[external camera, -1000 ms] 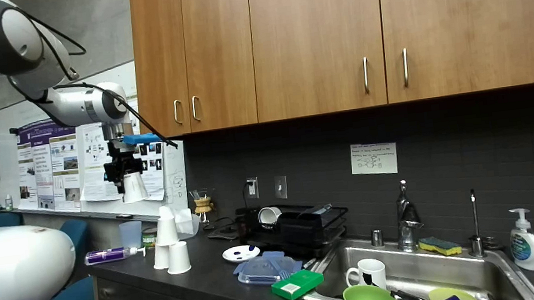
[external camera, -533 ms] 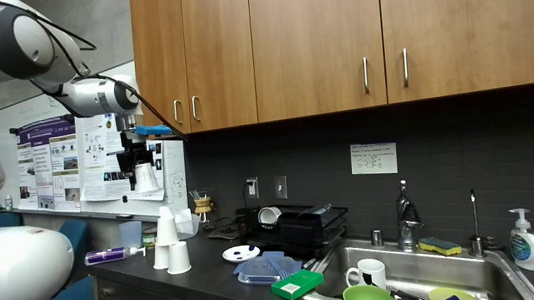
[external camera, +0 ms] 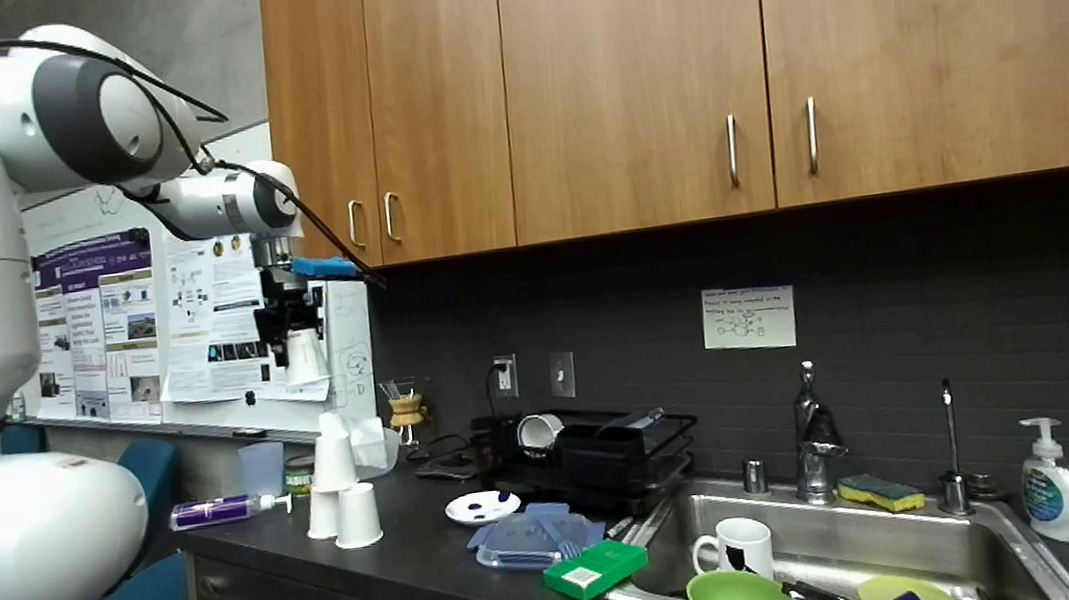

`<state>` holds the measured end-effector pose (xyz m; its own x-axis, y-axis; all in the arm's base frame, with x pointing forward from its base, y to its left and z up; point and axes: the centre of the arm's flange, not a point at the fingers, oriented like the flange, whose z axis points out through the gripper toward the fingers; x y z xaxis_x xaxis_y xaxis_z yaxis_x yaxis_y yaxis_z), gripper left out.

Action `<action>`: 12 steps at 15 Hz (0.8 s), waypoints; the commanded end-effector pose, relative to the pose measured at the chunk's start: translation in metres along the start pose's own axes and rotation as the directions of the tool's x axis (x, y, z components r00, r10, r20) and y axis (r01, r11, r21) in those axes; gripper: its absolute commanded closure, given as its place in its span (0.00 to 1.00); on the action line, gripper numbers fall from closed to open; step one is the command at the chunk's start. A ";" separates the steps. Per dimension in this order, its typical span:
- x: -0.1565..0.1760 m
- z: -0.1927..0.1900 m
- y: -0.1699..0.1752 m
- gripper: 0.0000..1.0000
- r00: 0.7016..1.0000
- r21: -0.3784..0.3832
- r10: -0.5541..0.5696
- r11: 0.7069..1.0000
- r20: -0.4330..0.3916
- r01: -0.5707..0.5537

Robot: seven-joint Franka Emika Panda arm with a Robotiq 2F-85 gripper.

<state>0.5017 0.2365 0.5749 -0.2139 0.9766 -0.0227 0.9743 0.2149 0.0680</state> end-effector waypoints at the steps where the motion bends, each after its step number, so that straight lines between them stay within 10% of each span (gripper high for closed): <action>1: -0.007 0.002 0.027 0.58 0.999 0.023 -0.042 0.999 -0.023 0.042; 12: -0.030 0.017 0.031 0.58 0.995 0.017 -0.079 0.997 -0.065 0.080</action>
<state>0.5380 0.2155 0.5599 -0.2804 0.9597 0.0174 0.9592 0.2795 0.0430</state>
